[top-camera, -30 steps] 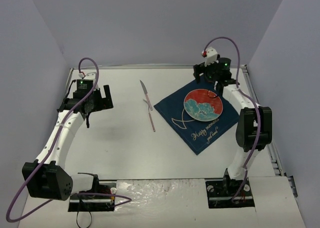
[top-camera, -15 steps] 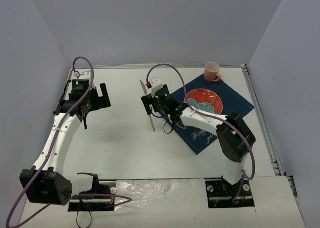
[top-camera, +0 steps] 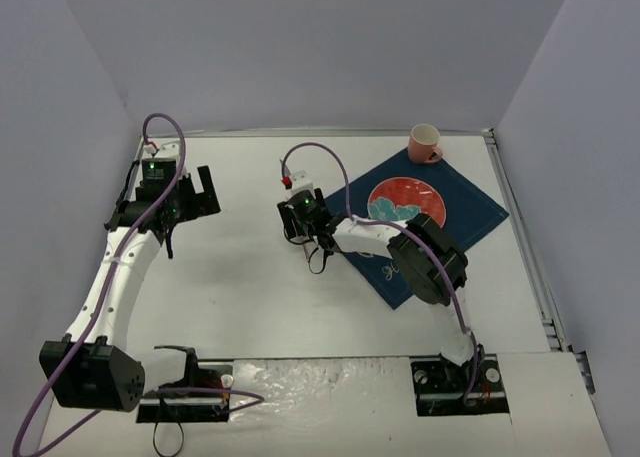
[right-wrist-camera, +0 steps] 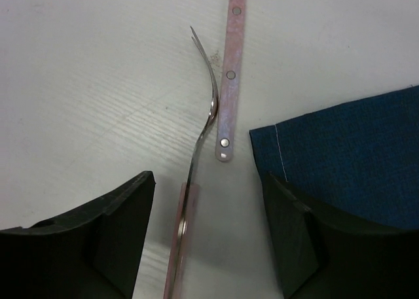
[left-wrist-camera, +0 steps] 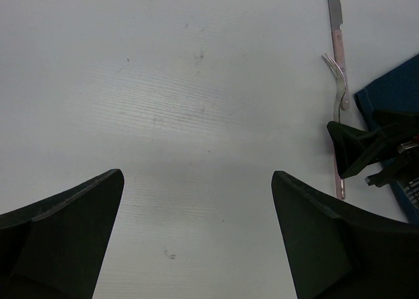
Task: Set the dinner table for one person
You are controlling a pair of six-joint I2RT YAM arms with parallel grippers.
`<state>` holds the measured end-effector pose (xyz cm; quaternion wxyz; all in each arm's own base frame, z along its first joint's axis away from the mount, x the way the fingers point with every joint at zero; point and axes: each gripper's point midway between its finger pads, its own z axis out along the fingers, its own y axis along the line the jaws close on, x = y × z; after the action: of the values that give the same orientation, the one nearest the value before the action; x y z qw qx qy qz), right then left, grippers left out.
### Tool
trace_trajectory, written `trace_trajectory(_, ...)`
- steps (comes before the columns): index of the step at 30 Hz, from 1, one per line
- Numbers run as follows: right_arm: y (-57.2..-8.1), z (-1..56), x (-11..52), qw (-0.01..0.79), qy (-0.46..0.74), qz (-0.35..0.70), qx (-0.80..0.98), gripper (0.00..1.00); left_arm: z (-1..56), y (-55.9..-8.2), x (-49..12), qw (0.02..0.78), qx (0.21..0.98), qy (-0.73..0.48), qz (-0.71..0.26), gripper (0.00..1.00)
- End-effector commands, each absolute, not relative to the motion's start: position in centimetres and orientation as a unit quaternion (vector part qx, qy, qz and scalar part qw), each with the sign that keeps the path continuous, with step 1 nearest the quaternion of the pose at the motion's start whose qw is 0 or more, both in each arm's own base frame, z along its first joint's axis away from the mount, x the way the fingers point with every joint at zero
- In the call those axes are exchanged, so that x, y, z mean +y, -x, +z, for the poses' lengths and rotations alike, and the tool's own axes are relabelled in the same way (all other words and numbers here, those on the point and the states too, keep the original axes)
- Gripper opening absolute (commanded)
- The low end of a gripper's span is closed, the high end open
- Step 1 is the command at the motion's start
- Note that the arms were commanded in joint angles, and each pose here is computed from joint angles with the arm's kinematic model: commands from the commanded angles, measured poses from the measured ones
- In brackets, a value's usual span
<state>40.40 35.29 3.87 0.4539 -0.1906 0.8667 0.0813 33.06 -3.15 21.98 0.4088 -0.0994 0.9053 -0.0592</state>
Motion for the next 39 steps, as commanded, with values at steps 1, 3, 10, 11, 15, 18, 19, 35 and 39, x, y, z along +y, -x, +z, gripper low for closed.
trace_trajectory(1, -42.9, 7.0, 37.7, 0.502, 0.15, 0.098, 0.846, 0.57, 24.1, -33.5, -3.0, 0.444, 0.888, 0.105, -0.065, 0.94)
trace_trajectory(3, -43.1, 6.9, 38.1, 0.503, 0.146, 0.1, 0.846, 0.54, 24.1, -33.5, -3.0, 0.444, 0.888, 0.105, -0.065, 0.93)
trace_trajectory(10, -43.5, 5.2, 38.2, 0.497, 0.138, 0.089, 0.852, 0.35, 24.1, -33.6, -2.9, 0.444, 0.887, 0.106, -0.066, 0.94)
trace_trajectory(11, -43.6, 5.1, 38.2, 0.497, 0.137, 0.088, 0.852, 0.33, 24.1, -33.6, -2.9, 0.444, 0.887, 0.106, -0.067, 0.94)
trace_trajectory(15, -43.5, 5.1, 38.2, 0.498, 0.137, 0.09, 0.851, 0.16, 24.1, -33.6, -2.9, 0.444, 0.887, 0.107, -0.068, 0.93)
trace_trajectory(18, -43.3, 5.1, 38.3, 0.496, 0.142, 0.097, 0.851, 0.0, 24.1, -33.6, -2.8, 0.445, 0.887, 0.107, -0.067, 0.93)
trace_trajectory(19, -43.2, 5.1, 38.2, 0.494, 0.144, 0.098, 0.852, 0.0, 24.1, -33.6, -2.8, 0.445, 0.887, 0.107, -0.067, 0.94)
trace_trajectory(35, -32.2, 7.8, 41.5, 0.319, 0.226, 0.38, 0.838, 0.0, 23.9, -33.6, -3.1, 0.442, 0.888, 0.101, -0.074, 0.93)
trace_trajectory(39, -30.0, 5.9, 41.6, 0.268, 0.236, 0.411, 0.839, 0.0, 23.8, -33.7, -3.1, 0.441, 0.889, 0.101, -0.075, 0.93)
